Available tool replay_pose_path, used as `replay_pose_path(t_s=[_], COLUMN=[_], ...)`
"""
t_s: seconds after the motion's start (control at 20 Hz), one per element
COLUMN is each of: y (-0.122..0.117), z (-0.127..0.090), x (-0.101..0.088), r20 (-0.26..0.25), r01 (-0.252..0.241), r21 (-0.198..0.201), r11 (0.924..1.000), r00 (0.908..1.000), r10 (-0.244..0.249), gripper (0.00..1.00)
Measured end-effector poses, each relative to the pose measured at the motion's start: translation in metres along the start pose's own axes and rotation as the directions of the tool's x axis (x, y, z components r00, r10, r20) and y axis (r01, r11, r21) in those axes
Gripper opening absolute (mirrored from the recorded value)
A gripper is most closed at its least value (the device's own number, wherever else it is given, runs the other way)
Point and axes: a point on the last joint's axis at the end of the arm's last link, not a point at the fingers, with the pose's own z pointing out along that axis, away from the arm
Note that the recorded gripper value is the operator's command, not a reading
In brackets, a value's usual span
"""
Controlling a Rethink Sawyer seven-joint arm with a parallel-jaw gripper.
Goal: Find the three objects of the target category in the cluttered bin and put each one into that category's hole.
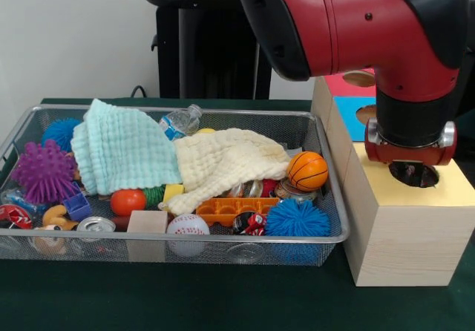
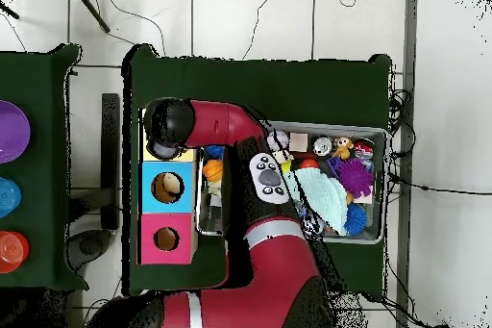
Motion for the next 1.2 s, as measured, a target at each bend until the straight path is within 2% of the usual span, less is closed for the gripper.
replay_pose_path(t_s=[0.15,0.4,0.75,1.2], y=[0.002,0.014,0.017,0.018], z=[0.007,0.010,0.010,0.002], x=[-0.002,-0.015,-0.016,-0.013], r20=[0.005,0.044,0.037,0.040], r01=[0.003,0.015,0.037,0.039], r21=[-0.001,-0.011,0.015,0.015], r11=[1.0000,0.9998,0.9992,0.9991], r00=[1.0000,0.9989,0.9986,0.9984], r10=[-0.003,-0.015,-0.037,-0.039], gripper=[0.00,0.00,0.00,0.00])
